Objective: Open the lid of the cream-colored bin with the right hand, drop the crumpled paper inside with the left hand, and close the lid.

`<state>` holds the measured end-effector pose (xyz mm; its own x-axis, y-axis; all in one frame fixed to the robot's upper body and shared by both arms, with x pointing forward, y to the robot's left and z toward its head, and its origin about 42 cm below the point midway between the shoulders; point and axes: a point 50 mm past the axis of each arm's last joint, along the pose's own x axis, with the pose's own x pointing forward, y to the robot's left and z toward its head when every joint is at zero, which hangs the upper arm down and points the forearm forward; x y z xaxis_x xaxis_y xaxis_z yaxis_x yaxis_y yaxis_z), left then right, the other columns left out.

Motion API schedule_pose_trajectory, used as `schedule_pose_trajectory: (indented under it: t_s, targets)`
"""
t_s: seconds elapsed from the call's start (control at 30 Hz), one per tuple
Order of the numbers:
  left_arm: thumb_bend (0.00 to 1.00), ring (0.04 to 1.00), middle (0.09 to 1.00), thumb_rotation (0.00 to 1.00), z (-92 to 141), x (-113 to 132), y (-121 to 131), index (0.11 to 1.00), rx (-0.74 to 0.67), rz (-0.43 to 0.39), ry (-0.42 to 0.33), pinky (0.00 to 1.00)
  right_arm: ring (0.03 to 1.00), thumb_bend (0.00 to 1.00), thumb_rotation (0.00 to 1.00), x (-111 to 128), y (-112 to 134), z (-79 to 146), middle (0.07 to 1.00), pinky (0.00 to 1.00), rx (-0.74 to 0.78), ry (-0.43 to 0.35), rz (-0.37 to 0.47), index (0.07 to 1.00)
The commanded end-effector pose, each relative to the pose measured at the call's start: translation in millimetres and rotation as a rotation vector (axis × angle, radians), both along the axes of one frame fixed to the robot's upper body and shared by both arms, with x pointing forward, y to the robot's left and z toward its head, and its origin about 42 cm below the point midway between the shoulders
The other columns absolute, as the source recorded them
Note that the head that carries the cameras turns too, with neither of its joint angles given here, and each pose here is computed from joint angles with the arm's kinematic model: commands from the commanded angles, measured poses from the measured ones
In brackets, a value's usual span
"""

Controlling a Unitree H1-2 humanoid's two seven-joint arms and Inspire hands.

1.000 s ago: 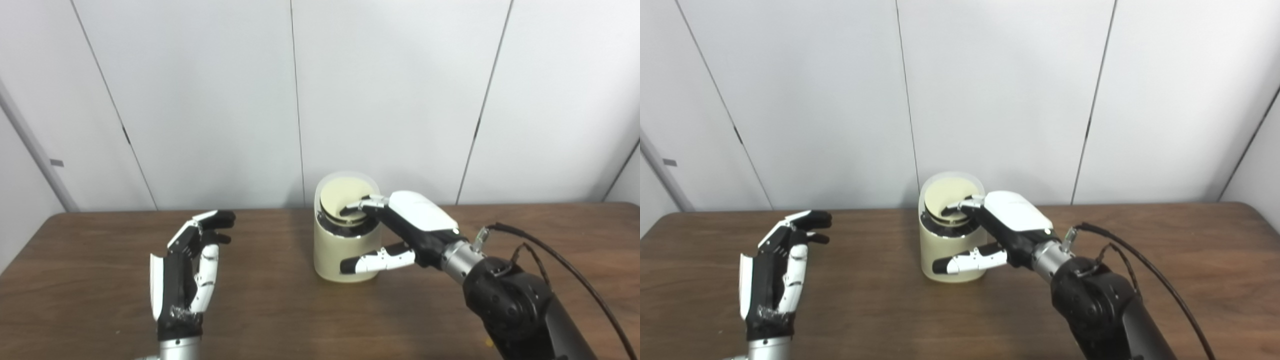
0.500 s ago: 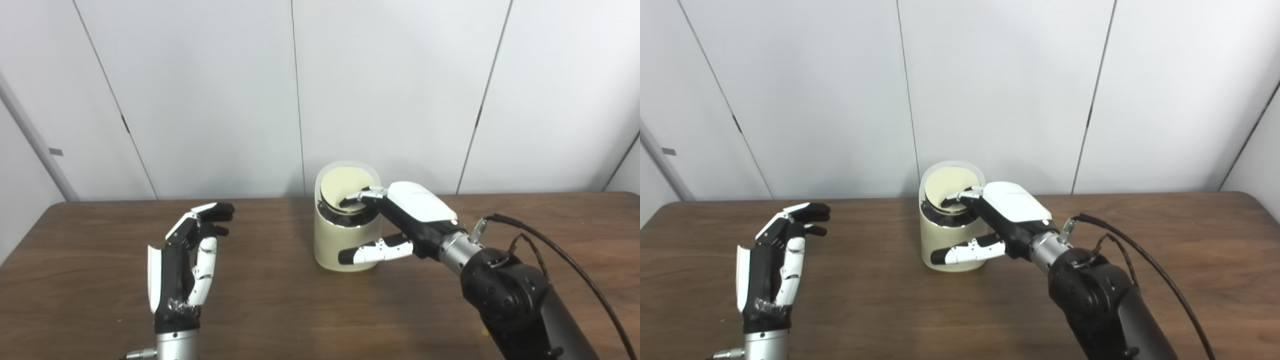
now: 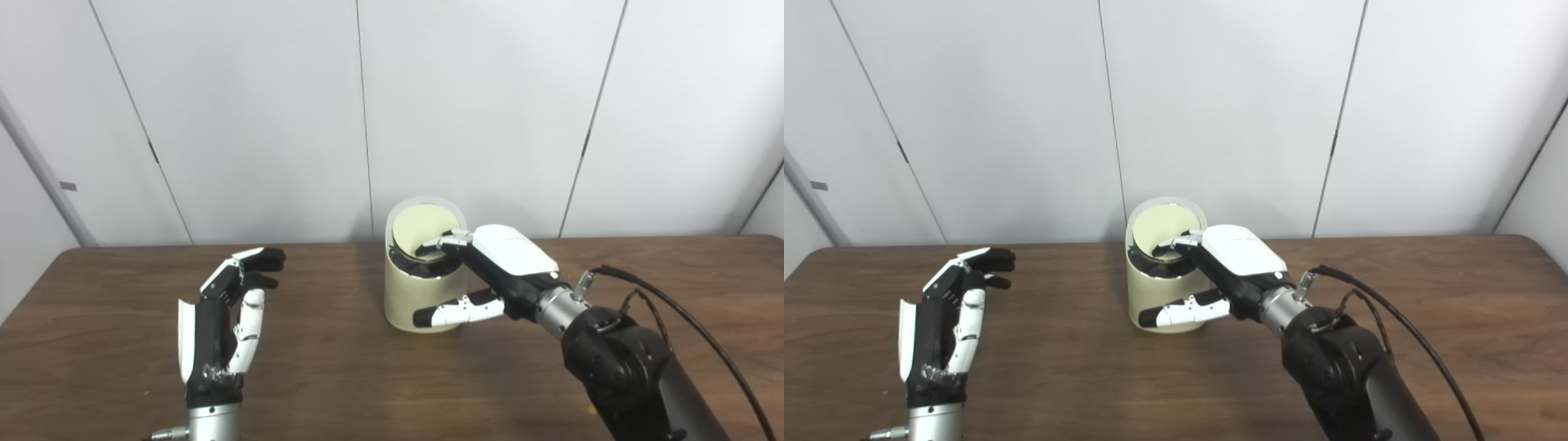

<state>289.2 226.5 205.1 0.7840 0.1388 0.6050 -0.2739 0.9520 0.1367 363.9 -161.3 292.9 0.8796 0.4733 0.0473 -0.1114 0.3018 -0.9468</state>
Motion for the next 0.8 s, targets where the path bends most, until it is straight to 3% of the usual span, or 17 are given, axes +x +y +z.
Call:
schedule_pose_trajectory:
  t_s: [0.0, 0.27, 0.77]
  targets:
    - [0.33, 0.643, 0.658, 0.79, 14, -1, -1, 0.64, 0.003, -0.004, -0.061, 0.55, 0.903, 0.95, 0.9, 2, 1, -6, 0.832, 0.85, -0.005, 0.039, -0.006, 0.794]
    - [0.35, 0.644, 0.66, 0.78, 17, -5, 0, 0.642, -0.004, -0.005, -0.06, 0.55, 0.915, 0.96, 0.91, 2, 3, -13, 0.841, 0.89, -0.011, 0.067, -0.019, 0.805]
    - [0.34, 0.64, 0.657, 0.77, 16, -7, 3, 0.642, 0.001, -0.004, -0.04, 0.54, 0.895, 0.95, 0.88, 4, 2, -18, 0.816, 0.85, -0.028, 0.085, -0.036, 0.777]
